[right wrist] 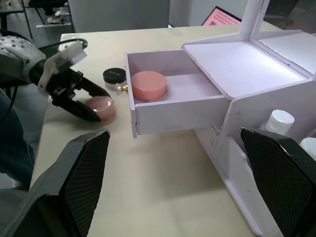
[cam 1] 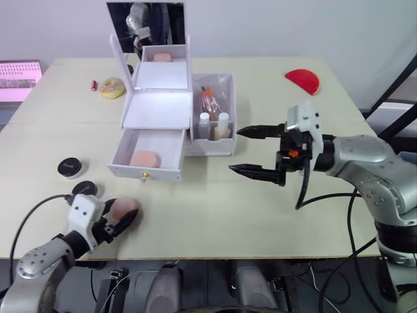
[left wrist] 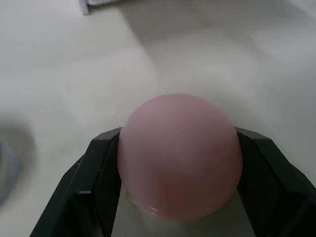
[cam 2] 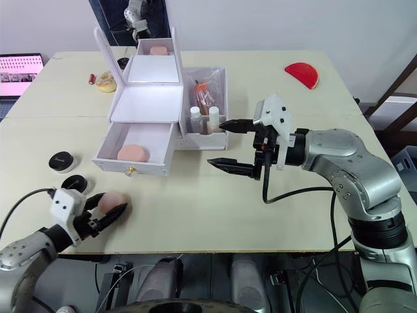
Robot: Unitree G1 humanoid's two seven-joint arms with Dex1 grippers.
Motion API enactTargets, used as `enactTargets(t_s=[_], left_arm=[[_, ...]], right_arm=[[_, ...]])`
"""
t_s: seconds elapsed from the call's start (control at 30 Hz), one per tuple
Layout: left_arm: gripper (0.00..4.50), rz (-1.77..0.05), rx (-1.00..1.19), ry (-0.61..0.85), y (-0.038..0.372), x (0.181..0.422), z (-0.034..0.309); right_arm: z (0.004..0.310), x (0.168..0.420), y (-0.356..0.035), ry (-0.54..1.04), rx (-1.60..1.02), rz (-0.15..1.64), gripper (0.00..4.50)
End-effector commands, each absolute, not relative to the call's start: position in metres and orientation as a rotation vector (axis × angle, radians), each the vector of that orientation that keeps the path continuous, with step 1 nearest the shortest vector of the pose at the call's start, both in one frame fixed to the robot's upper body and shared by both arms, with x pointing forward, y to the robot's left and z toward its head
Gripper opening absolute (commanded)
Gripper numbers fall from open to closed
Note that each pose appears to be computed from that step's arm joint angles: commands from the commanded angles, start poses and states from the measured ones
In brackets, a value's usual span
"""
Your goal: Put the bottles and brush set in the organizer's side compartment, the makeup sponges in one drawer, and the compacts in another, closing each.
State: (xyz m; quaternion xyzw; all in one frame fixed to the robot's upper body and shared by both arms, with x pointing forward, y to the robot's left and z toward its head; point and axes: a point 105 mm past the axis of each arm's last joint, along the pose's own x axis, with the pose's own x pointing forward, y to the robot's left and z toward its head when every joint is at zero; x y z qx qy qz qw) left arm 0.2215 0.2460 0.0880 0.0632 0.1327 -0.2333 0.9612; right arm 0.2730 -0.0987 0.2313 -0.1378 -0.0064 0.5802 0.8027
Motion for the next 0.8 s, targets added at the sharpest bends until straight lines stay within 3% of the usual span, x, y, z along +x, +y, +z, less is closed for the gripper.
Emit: enactTargets(t_s=[0.03, 0.23, 0.43, 0.6, 0.8], left_arm=[[2.67, -0.482, 0.170, 0.183, 0.260, 0.219, 0.134], [2.67, -0.492, 0.216, 0.142, 0.285, 0.227, 0.190], [2.67, -0.609, 0.252, 0.049, 0.275, 0.257, 0.240], [2.67, -0.830, 0.257, 0.032, 0.240, 0.279, 0.253], [2.67, -1.108, 0.304, 0.111, 0.199, 0.306, 0.237]], right_arm=[[0.241, 0.267, -0.098, -0.061, -0.320, 1.241, 4.50], [0.241, 0.267, -0.099, -0.059, -0.317, 1.238, 4.50], [0.252, 0.262, -0.100, -0.083, -0.302, 1.249, 4.50], [0.256, 0.263, -0.102, -0.097, -0.300, 1.232, 4.50], [0.259, 0.265, -0.105, -0.107, -0.313, 1.202, 4.50]])
